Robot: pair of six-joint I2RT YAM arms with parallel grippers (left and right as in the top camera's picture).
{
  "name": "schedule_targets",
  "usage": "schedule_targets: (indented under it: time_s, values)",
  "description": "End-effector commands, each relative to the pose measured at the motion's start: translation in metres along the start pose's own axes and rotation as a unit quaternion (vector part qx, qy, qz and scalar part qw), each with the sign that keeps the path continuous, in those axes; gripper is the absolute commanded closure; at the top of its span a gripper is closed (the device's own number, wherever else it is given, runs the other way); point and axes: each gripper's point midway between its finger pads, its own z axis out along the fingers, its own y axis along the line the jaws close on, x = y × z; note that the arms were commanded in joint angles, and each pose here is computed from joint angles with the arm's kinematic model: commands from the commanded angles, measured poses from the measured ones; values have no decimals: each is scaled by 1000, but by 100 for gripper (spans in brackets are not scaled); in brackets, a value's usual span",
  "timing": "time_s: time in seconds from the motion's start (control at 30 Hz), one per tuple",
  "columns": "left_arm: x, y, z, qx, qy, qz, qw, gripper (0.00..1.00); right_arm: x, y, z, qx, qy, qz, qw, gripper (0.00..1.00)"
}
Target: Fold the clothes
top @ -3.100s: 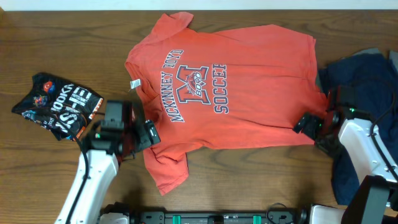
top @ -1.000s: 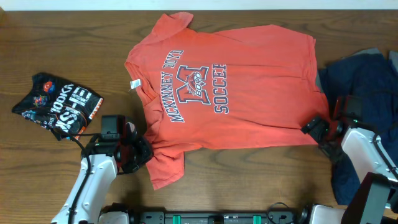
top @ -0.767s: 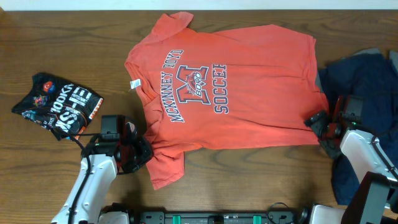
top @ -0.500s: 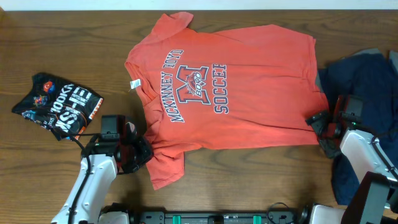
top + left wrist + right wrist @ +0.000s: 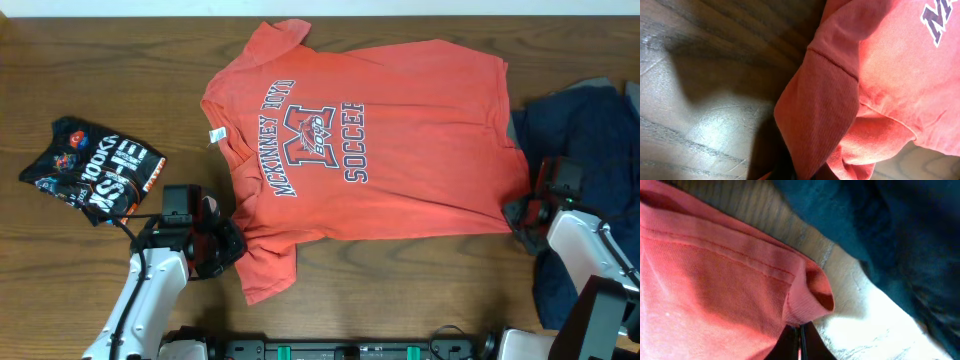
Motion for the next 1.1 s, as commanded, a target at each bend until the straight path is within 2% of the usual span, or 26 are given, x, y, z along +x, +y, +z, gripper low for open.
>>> schedule_targets:
  time_s: [0.0, 0.23, 0.47, 0.57, 0.77, 0.87, 1.07]
  values:
    - [-11, -11, -13, 6, -14, 15, 1000, 94, -10, -6, -7, 3, -17, -3, 1000, 99]
    - [-14, -38, -52, 33, -11, 47, 998, 94, -14, -5, -32, -12, -29, -58, 998, 99]
    - [-37, -50, -100, 61, -78, 32, 995, 94, -31, 15, -69, -62, -74, -124, 988, 99]
    - [-43, -46, -115, 67, -105, 14, 992, 94, -35, 15, -73, -65, -83, -134, 985, 99]
    - [-53, -25, -141, 82, -155, -81, 981, 94, -45, 12, -73, -68, -92, -123, 986, 99]
    - [-53, -32, -147, 118, -152, -87, 977, 94, -44, 20, -74, -86, -90, -143, 982, 99]
    - [-51, -34, -146, 123, -146, -88, 978, 94, -37, 36, -77, -131, -78, -175, 973, 99]
